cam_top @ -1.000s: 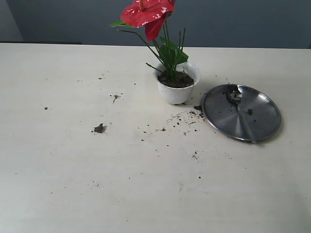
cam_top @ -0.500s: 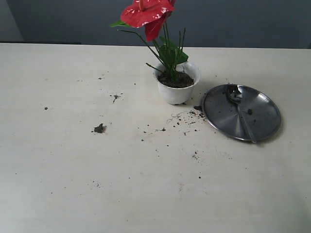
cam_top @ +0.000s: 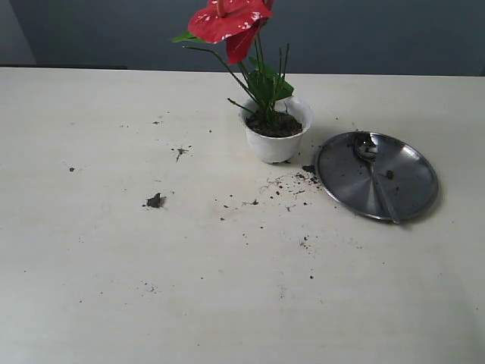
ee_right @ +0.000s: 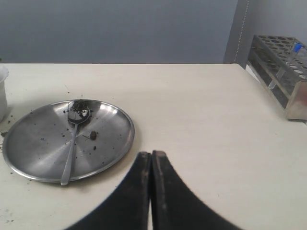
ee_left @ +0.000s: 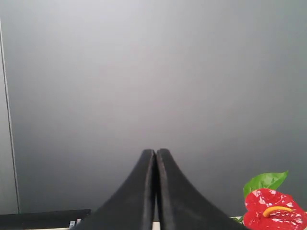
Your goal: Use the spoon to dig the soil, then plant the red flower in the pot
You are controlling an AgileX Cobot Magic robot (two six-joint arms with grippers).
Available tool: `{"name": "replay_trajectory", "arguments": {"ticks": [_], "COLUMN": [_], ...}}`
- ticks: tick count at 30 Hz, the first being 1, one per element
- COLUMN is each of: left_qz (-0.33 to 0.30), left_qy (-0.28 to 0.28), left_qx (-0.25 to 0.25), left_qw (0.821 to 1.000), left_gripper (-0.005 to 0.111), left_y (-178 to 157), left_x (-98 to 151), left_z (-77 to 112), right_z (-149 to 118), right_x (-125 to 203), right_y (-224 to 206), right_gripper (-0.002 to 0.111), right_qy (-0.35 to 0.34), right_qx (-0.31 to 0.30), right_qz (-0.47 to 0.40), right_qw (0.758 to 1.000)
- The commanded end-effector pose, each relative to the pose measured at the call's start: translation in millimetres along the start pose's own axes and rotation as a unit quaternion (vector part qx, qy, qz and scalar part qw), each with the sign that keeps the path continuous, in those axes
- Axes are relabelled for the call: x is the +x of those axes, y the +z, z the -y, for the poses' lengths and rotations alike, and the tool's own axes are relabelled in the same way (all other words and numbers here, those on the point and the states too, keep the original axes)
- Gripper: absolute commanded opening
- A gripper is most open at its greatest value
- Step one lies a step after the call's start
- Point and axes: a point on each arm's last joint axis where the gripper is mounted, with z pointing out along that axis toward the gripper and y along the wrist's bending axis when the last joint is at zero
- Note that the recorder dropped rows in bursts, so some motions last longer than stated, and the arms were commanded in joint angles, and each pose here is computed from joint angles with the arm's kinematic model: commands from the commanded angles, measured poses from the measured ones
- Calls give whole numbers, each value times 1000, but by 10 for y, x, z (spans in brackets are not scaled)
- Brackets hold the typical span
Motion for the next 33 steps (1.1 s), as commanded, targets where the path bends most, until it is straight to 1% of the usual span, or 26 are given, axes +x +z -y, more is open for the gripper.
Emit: {"name": "replay_trajectory", "arguments": {"ticks": [1,2,4,8,10,14,17,20,27,30,33], "left_qz": [3,1,0,-4,-21,-76,-83,-71,-28,-5,10], "left_qy": [29,41,38,52,62,80,91,91,79,85,99], "left_qx": [-16,-20,-18,-23,-24,-21,-33,-53,-129,-150,-156], "left_qw": [999,999,999,998,998,994,992,992,988,985,983], "left_gripper": [0,0,0,0,0,0,0,0,0,0,0], "left_y": [-46,-46,-46,-47,-32,38,71,84,58,30,-28], "left_x": [-7,-4,-3,5,36,154,248,363,662,721,734], "left_z": [-17,-25,-21,-31,-38,-64,-107,-163,-351,-394,-387], "right_z": [2,2,2,3,3,3,3,3,3,2,2], "right_x": [-6,-6,-6,-9,-9,-9,-9,-9,-9,-5,-5], "right_y": [-4,-4,-4,-4,-4,-4,-4,-4,-4,-4,-4], "right_gripper": [-1,-1,-1,-1,-1,-1,-1,-1,-1,-1,-1], "right_qy": [0,0,0,-1,-1,-1,-1,-1,0,1,1], "right_qx": [2,2,2,3,3,3,3,3,2,2,2], "right_qz": [6,6,6,8,8,8,8,8,8,5,5], "right_qw": [1000,1000,1000,1000,1000,1000,1000,1000,1000,1000,1000]}}
